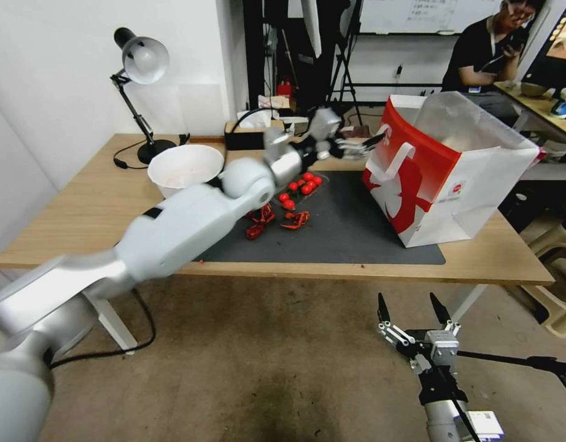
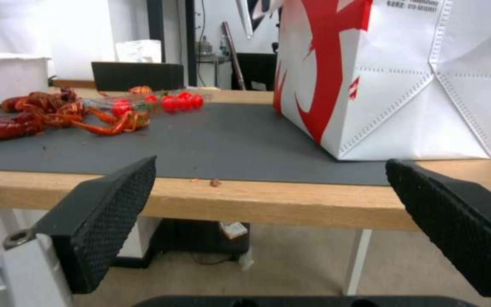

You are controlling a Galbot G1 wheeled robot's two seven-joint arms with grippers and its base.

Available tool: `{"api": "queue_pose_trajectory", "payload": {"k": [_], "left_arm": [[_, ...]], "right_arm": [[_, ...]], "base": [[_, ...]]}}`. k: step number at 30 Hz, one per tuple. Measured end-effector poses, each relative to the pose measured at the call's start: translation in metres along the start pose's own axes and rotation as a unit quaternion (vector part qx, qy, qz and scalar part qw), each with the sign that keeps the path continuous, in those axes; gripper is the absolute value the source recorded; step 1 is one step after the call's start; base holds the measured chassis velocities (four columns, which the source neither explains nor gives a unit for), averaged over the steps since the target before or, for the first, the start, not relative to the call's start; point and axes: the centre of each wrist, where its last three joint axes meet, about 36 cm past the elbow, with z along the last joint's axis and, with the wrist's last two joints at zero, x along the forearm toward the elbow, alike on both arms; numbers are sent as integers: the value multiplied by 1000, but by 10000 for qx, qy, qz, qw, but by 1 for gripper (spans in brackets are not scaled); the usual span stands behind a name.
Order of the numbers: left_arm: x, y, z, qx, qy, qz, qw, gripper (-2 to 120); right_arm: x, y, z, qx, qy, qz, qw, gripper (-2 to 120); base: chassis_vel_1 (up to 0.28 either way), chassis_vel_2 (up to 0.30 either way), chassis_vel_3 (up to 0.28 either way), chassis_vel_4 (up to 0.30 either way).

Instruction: Pick up the trash from the table and place it into the takeout bag.

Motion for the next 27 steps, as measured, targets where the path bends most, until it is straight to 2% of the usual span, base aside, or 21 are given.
{"api": "queue_pose_trajectory", "payload": {"k": [2, 5, 8, 9, 10, 12, 13, 14, 15, 16, 17, 18, 20, 21, 24, 25, 27], "left_arm": [[18, 1, 6, 21, 46, -86, 10000, 100], [22, 1, 7, 24, 54, -108, 9999, 100], [54, 1, 15, 85, 121, -297, 9995, 100], [54, 1, 15, 85, 121, -297, 9995, 100], [65, -3, 18, 106, 167, -450, 9988, 100], [92, -17, 22, 89, 373, -1090, 9933, 100], [92, -17, 22, 89, 373, -1090, 9933, 100], [103, -30, 21, 81, 542, -1560, 9862, 100], [115, -43, 19, 102, 719, -2123, 9745, 100], [132, -56, 20, -46, 874, -2772, 9568, 100], [146, -65, 25, -236, 967, -3172, 9431, 100], [146, -65, 25, -236, 967, -3172, 9431, 100], [175, -90, 34, -364, 1074, -3747, 9202, 100], [175, -90, 34, -364, 1074, -3747, 9202, 100], [216, -119, 44, -588, 1295, -4207, 8960, 100], [216, -119, 44, -588, 1295, -4207, 8960, 100], [230, -128, 46, -706, 1349, -4452, 8824, 100]], "right_arm": [[0, 1, 0, 17, 0, -19, 10000, 100], [0, 1, 0, 21, -1, -26, 10000, 100], [0, 4, -1, 31, -12, -43, 10000, 100], [0, 4, -1, 31, -12, -43, 10000, 100], [1, 5, -2, 28, -8, -49, 10000, 100], [1, 6, -4, 33, -13, -57, 10000, 100], [1, 6, -4, 33, -13, -57, 10000, 100], [1, 7, -5, 33, -19, -55, 10000, 100], [1, 8, -5, 37, -15, -55, 10000, 100], [2, 8, -5, 47, -9, -61, 10000, 100], [2, 7, -4, 53, -5, -68, 10000, 100], [2, 7, -4, 53, -5, -68, 10000, 100], [2, 7, -4, 68, 3, -82, 9999, 100], [2, 7, -4, 68, 3, -82, 9999, 100], [2, 8, -4, 73, -3, -108, 9999, 100], [2, 8, -4, 73, -3, -108, 9999, 100], [1, 8, -3, 82, 5, -127, 9999, 100]], "base": [[0, 0, 0, 0], [0, 0, 0, 0], [0, 0, 0, 0], [0, 0, 0, 0], [0, 0, 0, 0], [0, 0, 0, 0], [0, 0, 0, 0], [0, 0, 0, 0], [0, 0, 0, 0], [0, 0, 0, 0], [0, 0, 0, 0], [0, 0, 0, 0], [0, 0, 0, 0], [0, 0, 0, 0], [0, 0, 0, 0], [0, 0, 0, 0], [0, 0, 0, 0]]}}
